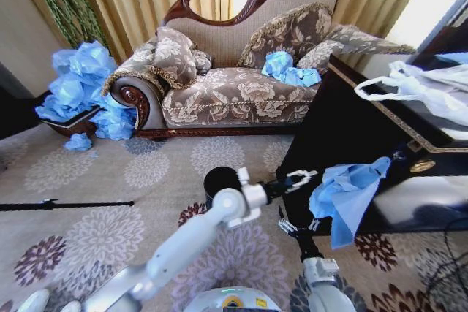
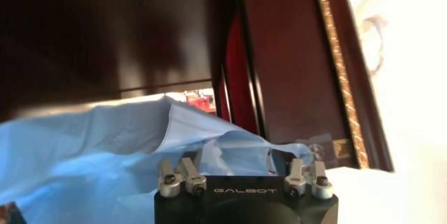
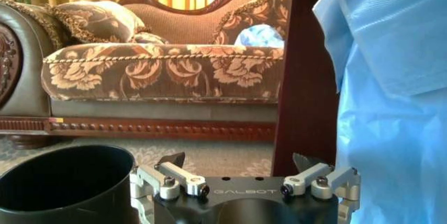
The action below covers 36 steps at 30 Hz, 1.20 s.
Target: Place a garbage bag over the trash bin.
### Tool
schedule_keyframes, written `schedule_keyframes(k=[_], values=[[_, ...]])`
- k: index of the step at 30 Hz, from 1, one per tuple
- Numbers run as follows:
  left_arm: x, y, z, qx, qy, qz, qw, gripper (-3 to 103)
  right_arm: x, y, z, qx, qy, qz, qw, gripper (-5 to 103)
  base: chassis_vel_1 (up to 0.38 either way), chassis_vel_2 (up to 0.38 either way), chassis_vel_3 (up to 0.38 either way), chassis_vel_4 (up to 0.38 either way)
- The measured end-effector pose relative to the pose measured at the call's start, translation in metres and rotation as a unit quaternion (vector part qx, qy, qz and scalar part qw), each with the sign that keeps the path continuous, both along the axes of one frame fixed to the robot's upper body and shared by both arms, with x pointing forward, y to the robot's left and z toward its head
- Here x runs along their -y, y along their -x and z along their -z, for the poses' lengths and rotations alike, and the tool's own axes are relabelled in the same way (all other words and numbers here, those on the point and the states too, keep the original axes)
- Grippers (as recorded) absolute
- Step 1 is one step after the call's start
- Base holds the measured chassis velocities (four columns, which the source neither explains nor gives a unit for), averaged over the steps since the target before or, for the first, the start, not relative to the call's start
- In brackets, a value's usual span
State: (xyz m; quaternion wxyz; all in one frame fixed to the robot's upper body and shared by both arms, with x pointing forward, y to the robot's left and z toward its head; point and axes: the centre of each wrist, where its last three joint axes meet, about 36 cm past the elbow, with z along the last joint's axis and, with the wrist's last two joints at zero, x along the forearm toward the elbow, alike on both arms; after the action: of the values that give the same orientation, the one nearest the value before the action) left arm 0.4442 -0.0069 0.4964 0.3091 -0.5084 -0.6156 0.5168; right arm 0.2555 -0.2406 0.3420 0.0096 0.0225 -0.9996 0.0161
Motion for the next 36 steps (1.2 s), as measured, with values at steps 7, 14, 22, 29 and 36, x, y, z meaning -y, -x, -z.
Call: schedule_keyframes(k=[7, 14, 22, 29, 36], values=[[0.039, -0.003, 0.001, -0.034, -0.002, 0.009, 0.9994, 95, 0.004, -0.002, 0.002, -0.001, 0.0, 0.005, 1.0, 100, 0.0, 0.0, 0.0, 0.0], [0.052, 0.003, 0.003, -0.048, -0.02, 0.015, 0.9986, 98, 0.004, -0.005, 0.002, 0.001, -0.002, 0.006, 1.0, 100, 0.0, 0.0, 0.0, 0.0], [0.07, 0.005, 0.005, -0.062, -0.041, 0.009, 0.9972, 87, 0.003, -0.006, 0.002, 0.002, -0.004, 0.006, 1.0, 100, 0.0, 0.0, 0.0, 0.0], [0.073, 0.01, 0.008, -0.065, -0.059, 0.009, 0.9961, 59, 0.002, -0.007, 0.003, 0.002, -0.005, 0.007, 1.0, 100, 0.0, 0.0, 0.0, 0.0], [0.07, 0.01, 0.011, -0.066, -0.076, 0.0, 0.9949, 38, -0.001, -0.008, 0.004, 0.002, -0.007, 0.006, 1.0, 100, 0.0, 0.0, 0.0, 0.0]])
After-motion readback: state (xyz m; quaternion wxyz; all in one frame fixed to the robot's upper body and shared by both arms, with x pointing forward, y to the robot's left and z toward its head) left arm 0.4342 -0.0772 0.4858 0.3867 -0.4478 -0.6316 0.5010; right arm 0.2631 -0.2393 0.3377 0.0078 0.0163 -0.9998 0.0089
